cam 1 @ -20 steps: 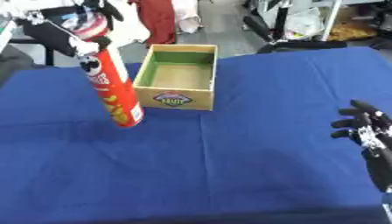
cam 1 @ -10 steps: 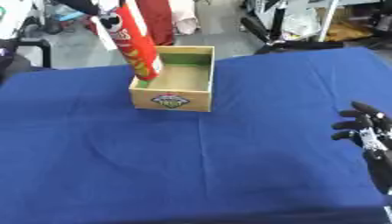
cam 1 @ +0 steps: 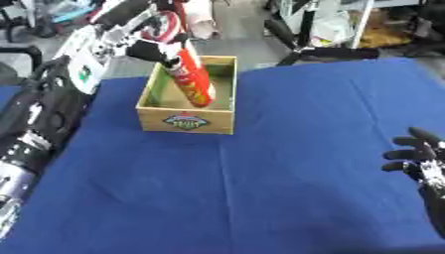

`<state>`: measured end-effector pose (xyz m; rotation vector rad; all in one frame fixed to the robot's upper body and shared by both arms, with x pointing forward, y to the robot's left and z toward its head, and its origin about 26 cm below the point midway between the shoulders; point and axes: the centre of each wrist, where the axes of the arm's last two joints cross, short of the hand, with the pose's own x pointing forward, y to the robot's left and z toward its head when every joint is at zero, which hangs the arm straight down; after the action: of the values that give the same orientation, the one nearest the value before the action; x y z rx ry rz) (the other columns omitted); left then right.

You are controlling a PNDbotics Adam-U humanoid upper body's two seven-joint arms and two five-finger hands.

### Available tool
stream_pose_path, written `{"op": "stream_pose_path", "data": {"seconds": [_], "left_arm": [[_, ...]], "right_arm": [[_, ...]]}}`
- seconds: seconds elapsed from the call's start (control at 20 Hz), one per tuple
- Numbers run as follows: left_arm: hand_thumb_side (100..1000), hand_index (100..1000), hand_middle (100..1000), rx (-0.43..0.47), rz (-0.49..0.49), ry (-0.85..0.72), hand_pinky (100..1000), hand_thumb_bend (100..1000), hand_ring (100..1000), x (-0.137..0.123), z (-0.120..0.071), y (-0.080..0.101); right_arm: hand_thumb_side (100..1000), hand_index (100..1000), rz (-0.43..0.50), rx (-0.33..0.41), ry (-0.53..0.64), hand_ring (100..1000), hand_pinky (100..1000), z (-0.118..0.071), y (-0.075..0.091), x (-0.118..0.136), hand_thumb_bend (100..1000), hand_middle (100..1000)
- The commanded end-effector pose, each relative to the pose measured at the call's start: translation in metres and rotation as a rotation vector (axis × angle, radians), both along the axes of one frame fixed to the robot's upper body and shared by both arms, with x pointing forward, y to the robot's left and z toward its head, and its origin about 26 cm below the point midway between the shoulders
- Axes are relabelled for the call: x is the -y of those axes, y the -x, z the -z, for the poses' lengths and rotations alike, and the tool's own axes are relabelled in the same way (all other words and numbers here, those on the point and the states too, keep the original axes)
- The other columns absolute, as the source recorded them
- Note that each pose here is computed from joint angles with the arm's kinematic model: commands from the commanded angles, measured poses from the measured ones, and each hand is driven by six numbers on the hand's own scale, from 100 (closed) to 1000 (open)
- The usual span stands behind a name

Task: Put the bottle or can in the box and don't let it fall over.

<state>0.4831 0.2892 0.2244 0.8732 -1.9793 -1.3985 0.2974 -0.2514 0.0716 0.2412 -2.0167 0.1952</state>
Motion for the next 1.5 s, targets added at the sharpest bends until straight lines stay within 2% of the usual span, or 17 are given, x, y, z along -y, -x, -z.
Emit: {"op": "stream_pose_path", "data": {"seconds": [0.05, 0.2, 0.4, 0.45, 0.5, 0.55, 0.6, 0.7, 0.8, 0.85, 1.0, 1.1, 1.25, 1.5], "left_arm": [[628, 1000, 945, 0.079, 0.028, 0.008, 918, 100, 944, -0.012, -0.026, 0.006], [668, 1000, 985, 0.103, 0.078, 0.019, 936, 100, 967, -0.021, -0.047, 0.02], [663, 1000, 999, 0.16, 0.125, 0.044, 940, 100, 971, -0.025, -0.076, 0.042], [643, 1000, 981, 0.178, 0.14, 0.067, 925, 100, 955, -0.026, -0.082, 0.049], [574, 1000, 959, 0.193, 0.159, 0.1, 907, 100, 936, -0.028, -0.086, 0.058], [559, 1000, 955, 0.202, 0.179, 0.134, 904, 100, 933, -0.029, -0.091, 0.067], [479, 1000, 924, 0.207, 0.201, 0.171, 876, 100, 901, -0.03, -0.094, 0.076], [483, 1000, 900, 0.2, 0.265, 0.258, 844, 100, 876, -0.031, -0.094, 0.098], [522, 989, 864, 0.157, 0.355, 0.357, 785, 100, 829, -0.026, -0.086, 0.118], [528, 985, 855, 0.116, 0.411, 0.418, 766, 100, 813, -0.023, -0.08, 0.13], [556, 966, 826, 0.002, 0.584, 0.568, 727, 100, 780, -0.007, -0.061, 0.164], [570, 959, 815, -0.07, 0.652, 0.654, 705, 100, 766, -0.001, -0.043, 0.178], [588, 947, 801, -0.2, 0.669, 0.803, 679, 100, 751, 0.004, -0.003, 0.184], [648, 922, 766, -0.372, 0.6, 0.991, 630, 100, 708, 0.016, 0.041, 0.191]], "right_arm": [[471, 835, -0.009, 0.036, -0.005, 639, 563, -0.01, -0.001, -0.001, 100, 689], [472, 835, -0.003, 0.029, 0.002, 639, 562, -0.008, 0.0, 0.001, 100, 689], [472, 835, 0.011, 0.019, 0.013, 639, 561, -0.005, 0.001, 0.005, 100, 688], [472, 835, 0.014, 0.016, 0.015, 638, 560, -0.005, 0.002, 0.006, 100, 688], [472, 835, 0.017, 0.014, 0.016, 638, 560, -0.004, 0.002, 0.007, 100, 688], [472, 835, 0.02, 0.013, 0.017, 638, 560, -0.004, 0.002, 0.008, 100, 688], [472, 835, 0.024, 0.012, 0.017, 638, 560, -0.003, 0.002, 0.008, 100, 688], [472, 835, 0.03, 0.01, 0.017, 638, 560, -0.003, 0.003, 0.009, 100, 688], [473, 835, 0.034, 0.009, 0.017, 638, 560, -0.003, 0.003, 0.01, 100, 688], [455, 835, 0.036, 0.009, 0.017, 638, 560, -0.003, 0.003, 0.01, 100, 687], [475, 835, 0.044, 0.005, 0.018, 638, 560, -0.002, 0.004, 0.011, 100, 688], [476, 835, 0.05, 0.001, 0.019, 637, 559, 0.0, 0.004, 0.013, 100, 688], [477, 835, 0.065, -0.006, 0.018, 637, 559, 0.001, 0.006, 0.015, 100, 688], [477, 834, 0.077, -0.01, 0.019, 636, 558, 0.003, 0.007, 0.017, 100, 687]]}}
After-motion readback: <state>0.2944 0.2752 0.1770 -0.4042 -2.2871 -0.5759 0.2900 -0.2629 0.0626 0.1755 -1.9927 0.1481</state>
